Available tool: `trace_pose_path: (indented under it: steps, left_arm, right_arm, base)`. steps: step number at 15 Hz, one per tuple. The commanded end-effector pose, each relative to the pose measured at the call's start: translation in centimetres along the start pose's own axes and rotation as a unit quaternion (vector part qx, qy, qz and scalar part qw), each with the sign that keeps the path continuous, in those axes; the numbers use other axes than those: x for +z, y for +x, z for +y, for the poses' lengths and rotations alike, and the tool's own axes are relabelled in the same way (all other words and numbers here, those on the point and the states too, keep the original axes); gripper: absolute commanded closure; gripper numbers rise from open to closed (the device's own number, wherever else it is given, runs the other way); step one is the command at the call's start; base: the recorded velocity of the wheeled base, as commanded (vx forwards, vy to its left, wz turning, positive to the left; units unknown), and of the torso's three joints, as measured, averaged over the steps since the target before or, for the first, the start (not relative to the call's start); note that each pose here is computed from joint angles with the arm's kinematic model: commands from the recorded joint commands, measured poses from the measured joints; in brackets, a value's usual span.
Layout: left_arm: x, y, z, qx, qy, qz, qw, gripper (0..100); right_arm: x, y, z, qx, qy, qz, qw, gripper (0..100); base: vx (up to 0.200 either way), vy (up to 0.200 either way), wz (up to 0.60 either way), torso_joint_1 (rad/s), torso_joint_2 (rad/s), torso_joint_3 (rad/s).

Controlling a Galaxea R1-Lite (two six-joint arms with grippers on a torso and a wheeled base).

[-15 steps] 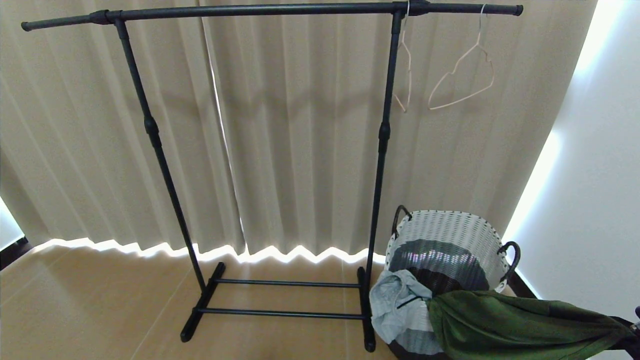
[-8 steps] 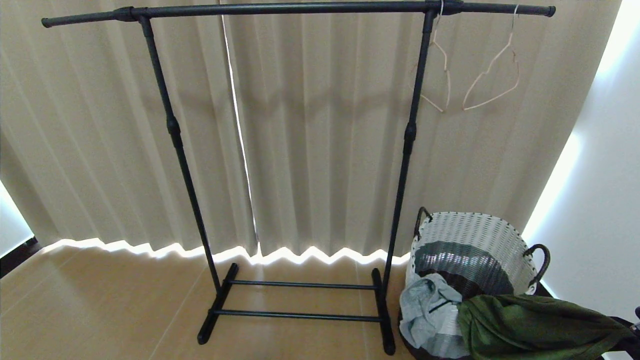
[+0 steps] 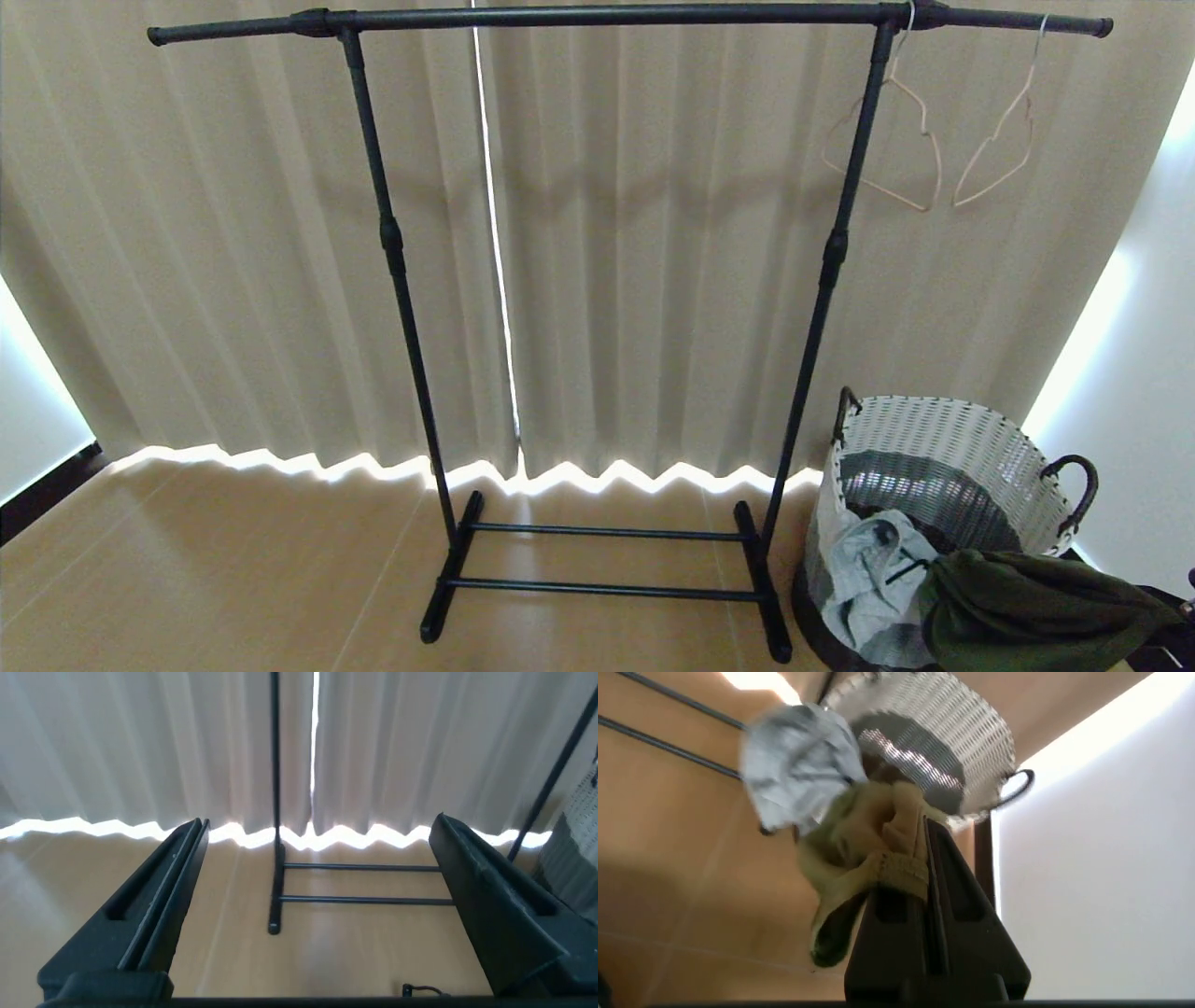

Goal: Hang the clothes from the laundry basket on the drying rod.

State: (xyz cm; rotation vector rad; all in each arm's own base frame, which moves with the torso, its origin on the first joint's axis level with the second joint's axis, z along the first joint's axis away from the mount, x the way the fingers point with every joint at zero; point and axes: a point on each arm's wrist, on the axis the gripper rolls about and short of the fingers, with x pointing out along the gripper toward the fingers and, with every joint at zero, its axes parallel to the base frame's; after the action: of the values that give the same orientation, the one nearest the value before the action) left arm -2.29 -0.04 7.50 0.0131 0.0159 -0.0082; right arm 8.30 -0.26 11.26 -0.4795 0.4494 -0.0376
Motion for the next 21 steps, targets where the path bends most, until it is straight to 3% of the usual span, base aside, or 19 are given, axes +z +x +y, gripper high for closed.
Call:
trace_pose_path:
  steps: [1,6,9,10,13,16,18,21]
  left_arm:
    - [0.0,0.0,0.0,0.000,0.000,0.000,1.0000,0]
    - [0.0,0.0,0.0,0.002,0.024,0.001,0.9997,0]
    - [0.0,0.0,0.0,0.001,0.019,-0.001,0.9998,0]
    - [0.1,0.0,0.0,0.002,0.019,-0.006,0.9998,0]
    - [1.2,0.0,0.0,-0.002,0.023,-0.063,0.9978,0]
    - [2.1,-0.3,-0.4,-0.087,0.035,-0.077,0.9926,0]
    - [4.5,0.2,-0.5,-0.131,0.040,-0.059,0.9888,0]
    - [10.3,2.9,-0.6,-0.176,0.041,-0.024,0.9833,0]
  right_arm:
    - [0.1,0.0,-0.1,0.001,0.000,-0.002,1.0000,100]
    - [0.2,0.1,-0.1,0.009,0.002,-0.005,0.9999,100]
    - [0.3,0.3,0.1,0.039,0.007,-0.011,0.9991,100]
    - [0.5,0.5,0.1,0.048,0.016,-0.012,0.9986,100]
    - [1.7,1.0,-0.3,0.068,0.037,-0.029,0.9965,100]
    - [3.8,0.5,-0.2,0.136,0.077,-0.092,0.9834,100]
    - [5.3,0.2,-0.1,0.160,0.089,-0.121,0.9756,100]
    - [8.0,-0.5,-0.2,0.193,0.112,-0.170,0.9600,100]
  base:
    - [0.000,0.000,0.00,0.000,0.00,0.000]
    - [0.000,0.000,0.00,0.000,0.00,0.000]
    - [0.000,0.000,0.00,0.000,0.00,0.000]
    - [0.000,0.000,0.00,0.000,0.00,0.000]
    - [0.000,0.000,0.00,0.000,0.00,0.000]
    - [0.000,0.000,0.00,0.000,0.00,0.000]
    - [0.000,0.000,0.00,0.000,0.00,0.000]
    - [0.000,0.000,0.00,0.000,0.00,0.000]
